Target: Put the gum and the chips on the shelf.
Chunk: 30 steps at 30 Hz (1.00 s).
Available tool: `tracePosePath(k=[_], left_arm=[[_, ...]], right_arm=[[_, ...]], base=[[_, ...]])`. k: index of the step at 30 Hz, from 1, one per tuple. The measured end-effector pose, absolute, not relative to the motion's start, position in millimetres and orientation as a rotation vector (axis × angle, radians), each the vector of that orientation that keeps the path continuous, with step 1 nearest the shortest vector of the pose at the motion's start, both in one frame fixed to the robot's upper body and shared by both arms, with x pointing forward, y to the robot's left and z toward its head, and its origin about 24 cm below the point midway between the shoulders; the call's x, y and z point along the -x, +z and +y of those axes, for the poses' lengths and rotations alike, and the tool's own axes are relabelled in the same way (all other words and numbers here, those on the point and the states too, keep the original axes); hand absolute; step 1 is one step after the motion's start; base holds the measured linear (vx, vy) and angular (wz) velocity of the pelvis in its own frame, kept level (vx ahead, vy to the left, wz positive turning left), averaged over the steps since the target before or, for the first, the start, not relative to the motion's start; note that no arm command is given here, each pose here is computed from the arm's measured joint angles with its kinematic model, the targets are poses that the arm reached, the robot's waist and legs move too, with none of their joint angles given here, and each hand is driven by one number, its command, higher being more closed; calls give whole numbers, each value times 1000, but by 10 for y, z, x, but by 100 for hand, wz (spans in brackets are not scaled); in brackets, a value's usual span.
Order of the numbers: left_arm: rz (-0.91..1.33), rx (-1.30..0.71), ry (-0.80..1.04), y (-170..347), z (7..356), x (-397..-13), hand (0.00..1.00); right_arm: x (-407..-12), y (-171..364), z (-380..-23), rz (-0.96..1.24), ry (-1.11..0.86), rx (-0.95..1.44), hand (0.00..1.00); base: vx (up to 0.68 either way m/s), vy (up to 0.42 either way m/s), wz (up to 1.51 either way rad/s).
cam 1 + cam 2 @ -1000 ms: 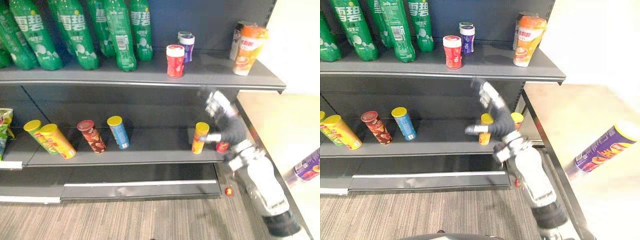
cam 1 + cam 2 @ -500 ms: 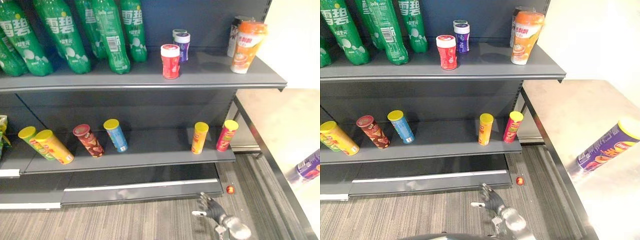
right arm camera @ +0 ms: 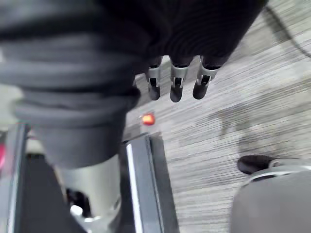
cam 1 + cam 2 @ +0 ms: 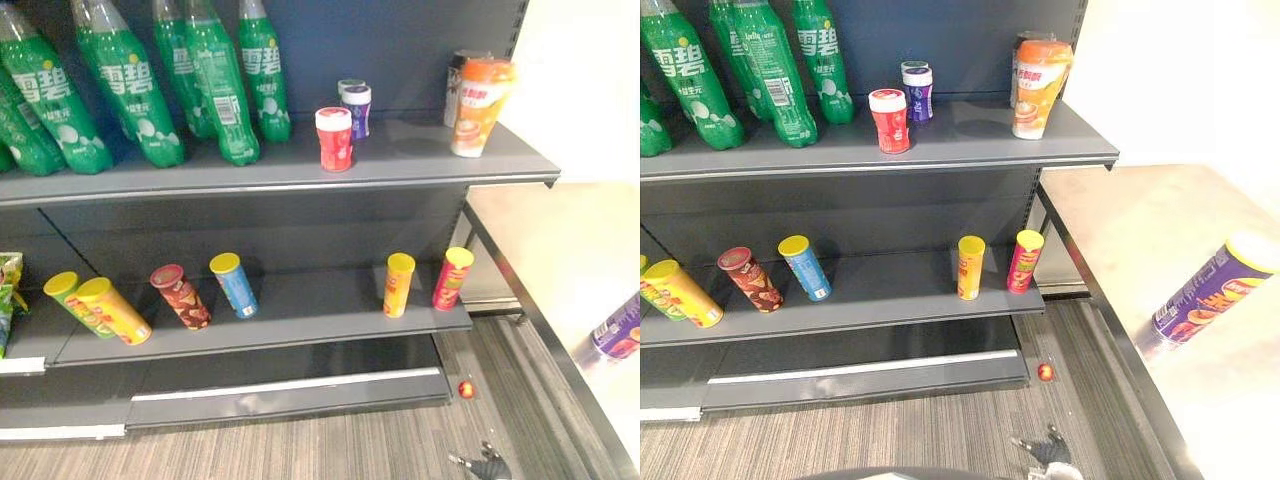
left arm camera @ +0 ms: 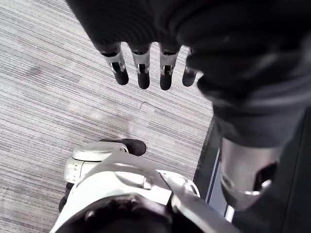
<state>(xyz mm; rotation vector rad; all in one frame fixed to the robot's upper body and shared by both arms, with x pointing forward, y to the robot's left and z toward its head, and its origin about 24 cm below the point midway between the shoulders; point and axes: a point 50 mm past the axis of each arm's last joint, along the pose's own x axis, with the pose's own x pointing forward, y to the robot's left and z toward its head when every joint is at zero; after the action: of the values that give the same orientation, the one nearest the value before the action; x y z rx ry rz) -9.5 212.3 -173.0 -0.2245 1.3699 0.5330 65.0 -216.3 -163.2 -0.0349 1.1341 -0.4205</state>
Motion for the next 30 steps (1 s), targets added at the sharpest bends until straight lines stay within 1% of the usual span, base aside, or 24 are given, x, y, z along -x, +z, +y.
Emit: tracePosePath(k=[2,4,7,13,15,16,18,24,26,27,30], left_arm=[[1373,225,529,-1731,2122,99,0],[1376,233,511,-1734,2121,52,0],[1377,297,510,-1742,2080,67,0],[1327,300,509,-1722,2167,-72,0],[1271,293,485,-1704,2213,-308,0],[1263,292,473,-1703,2202,-356,0],[1241,326,445,-1711,2102,-465,0],[1235,366,461,-1719,2048,-467,0],[1212,356,485,-1698,2148,-481,0],[1192,385,528,-1685,2209,-480,0],[1103,443,601,-1649,2271,-536,0]], right_arm=[[-439,-1659,-2168,1186,-498,-7,0],[-148,-1682,-2145,1245,-604,-67,0],[30,-1669,-2122,1246,-719,-145,0],[-50,-1669,-2072,1200,-718,-162,0],[-47,-1678,-2051,1202,-726,-182,0],[-63,-1678,-2057,1197,-729,-184,0],[-142,-1661,-2140,1168,-735,-168,0],[-209,-1650,-2194,1158,-706,-122,0],[-207,-1661,-2140,1165,-705,-134,0],[-195,-1670,-2100,1175,-698,-134,0],[-187,-1661,-2159,1178,-695,-99,0]], base=[[-39,64,-60],[-3,67,-68],[-36,117,-129],[13,13,-176],[106,-126,-106],[79,-160,-82],[44,-111,-58],[16,-74,-33],[16,-74,-34],[14,-104,-57],[-21,-79,-75]])
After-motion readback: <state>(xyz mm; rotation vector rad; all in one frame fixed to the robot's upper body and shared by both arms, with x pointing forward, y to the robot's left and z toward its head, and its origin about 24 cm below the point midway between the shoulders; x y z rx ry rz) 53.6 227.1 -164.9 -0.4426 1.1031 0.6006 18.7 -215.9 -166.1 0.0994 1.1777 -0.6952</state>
